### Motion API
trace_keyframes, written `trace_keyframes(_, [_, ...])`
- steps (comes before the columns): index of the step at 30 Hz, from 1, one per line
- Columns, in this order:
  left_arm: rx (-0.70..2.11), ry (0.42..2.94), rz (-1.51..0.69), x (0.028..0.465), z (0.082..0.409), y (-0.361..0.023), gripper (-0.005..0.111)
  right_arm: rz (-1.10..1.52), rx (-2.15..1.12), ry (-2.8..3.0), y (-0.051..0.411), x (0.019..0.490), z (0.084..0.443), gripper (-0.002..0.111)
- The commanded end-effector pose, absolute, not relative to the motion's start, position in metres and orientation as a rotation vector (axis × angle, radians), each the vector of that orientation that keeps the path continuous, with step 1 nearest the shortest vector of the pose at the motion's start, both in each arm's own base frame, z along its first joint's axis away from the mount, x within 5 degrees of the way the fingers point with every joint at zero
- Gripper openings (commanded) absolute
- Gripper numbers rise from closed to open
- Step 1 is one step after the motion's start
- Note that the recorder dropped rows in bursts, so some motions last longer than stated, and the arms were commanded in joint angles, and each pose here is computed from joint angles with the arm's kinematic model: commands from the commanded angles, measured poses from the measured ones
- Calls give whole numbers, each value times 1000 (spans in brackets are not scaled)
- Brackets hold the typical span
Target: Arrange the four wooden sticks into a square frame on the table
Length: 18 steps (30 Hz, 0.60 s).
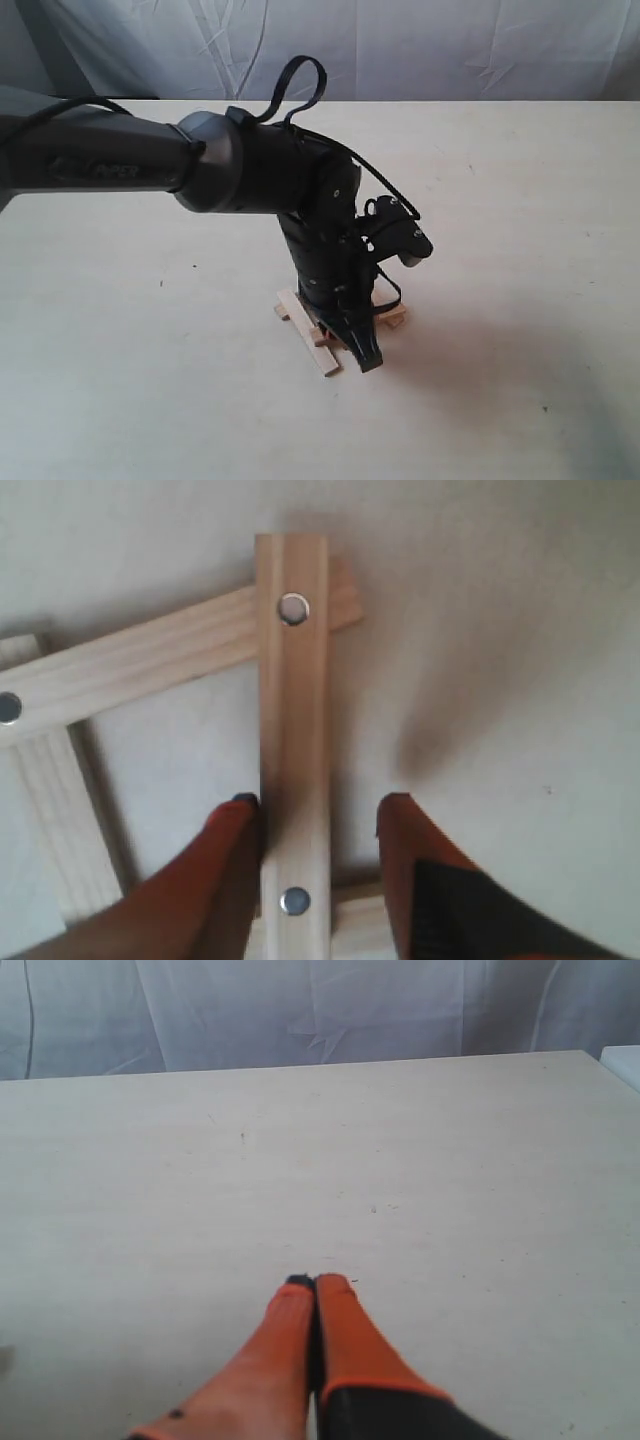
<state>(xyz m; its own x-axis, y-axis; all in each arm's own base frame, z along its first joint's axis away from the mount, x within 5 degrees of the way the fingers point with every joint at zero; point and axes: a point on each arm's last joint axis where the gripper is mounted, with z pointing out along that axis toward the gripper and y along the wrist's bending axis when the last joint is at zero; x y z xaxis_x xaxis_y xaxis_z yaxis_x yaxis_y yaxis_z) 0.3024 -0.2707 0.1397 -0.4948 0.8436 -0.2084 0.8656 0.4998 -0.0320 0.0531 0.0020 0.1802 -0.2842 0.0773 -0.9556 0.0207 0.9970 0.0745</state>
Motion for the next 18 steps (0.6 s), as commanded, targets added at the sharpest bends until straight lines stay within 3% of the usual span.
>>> trace_keyframes(1, [1477,2574,-195,304,133,-274,37,50,76,1844,2,53,181,0])
trace_keyframes(2, [1468,2579,-196,304,133,-274,34,50,76,1844,2,53,181,0])
trace_keyframes(6, [1439,2645,-198,301,132,-272,0,51,78,1841,2,53,181,0])
trace_keyframes(18, [1231,2789,-256,297,133,-273,0,51,78,1841,2,53,181,0])
